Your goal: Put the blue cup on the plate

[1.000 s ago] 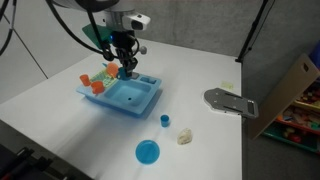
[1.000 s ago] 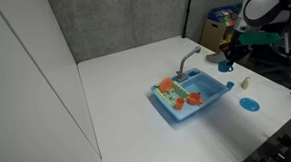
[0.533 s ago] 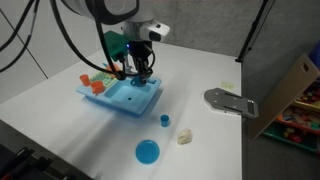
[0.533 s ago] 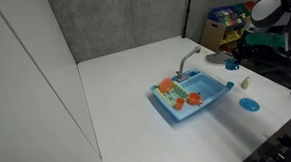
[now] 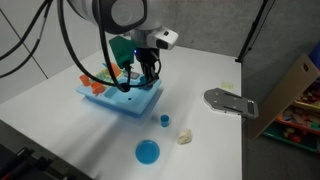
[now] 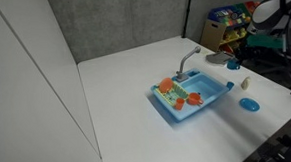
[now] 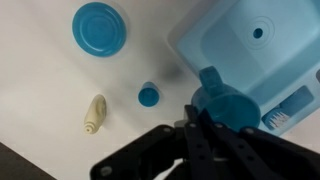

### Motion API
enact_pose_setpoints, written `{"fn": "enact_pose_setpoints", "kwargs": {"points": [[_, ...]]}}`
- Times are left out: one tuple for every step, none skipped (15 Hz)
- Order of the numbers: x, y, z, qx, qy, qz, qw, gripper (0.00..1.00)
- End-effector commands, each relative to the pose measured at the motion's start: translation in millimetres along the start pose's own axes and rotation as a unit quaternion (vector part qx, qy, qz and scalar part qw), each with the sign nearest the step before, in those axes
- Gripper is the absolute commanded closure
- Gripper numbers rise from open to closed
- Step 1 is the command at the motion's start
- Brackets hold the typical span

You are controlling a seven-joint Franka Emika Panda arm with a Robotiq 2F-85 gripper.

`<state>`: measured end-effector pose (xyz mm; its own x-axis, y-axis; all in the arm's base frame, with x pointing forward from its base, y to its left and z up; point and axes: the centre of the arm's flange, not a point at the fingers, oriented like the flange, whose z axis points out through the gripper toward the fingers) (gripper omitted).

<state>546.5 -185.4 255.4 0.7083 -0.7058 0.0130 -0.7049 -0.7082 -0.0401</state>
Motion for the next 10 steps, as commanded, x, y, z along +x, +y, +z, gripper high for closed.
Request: {"fn": "enact_pose_setpoints", "kwargs": {"points": [[0, -1, 0, 0.000, 0.000, -0.001, 1.0000, 0.95], [-1, -1, 0, 0.000, 0.000, -0.001, 1.0000, 0.95], [-1, -1, 0, 0.000, 0.000, -0.001, 1.0000, 0.95], [-1, -1, 0, 0.000, 0.000, -0.001, 1.0000, 0.95], [-1, -1, 0, 0.000, 0.000, -0.001, 1.0000, 0.97], [-1, 3, 1, -0.002, 0.005, -0.002, 1.0000, 0.97], [-1, 10, 2, -0.009, 0.005, -0.002, 0.9999, 0.97], [0, 17, 3, -0.012, 0.006, -0.003, 0.9999, 0.97], [1, 24, 4, -0.015, 0.005, -0.003, 0.9999, 0.97], [1, 34, 5, -0.018, 0.006, -0.001, 0.9998, 0.97]]}}
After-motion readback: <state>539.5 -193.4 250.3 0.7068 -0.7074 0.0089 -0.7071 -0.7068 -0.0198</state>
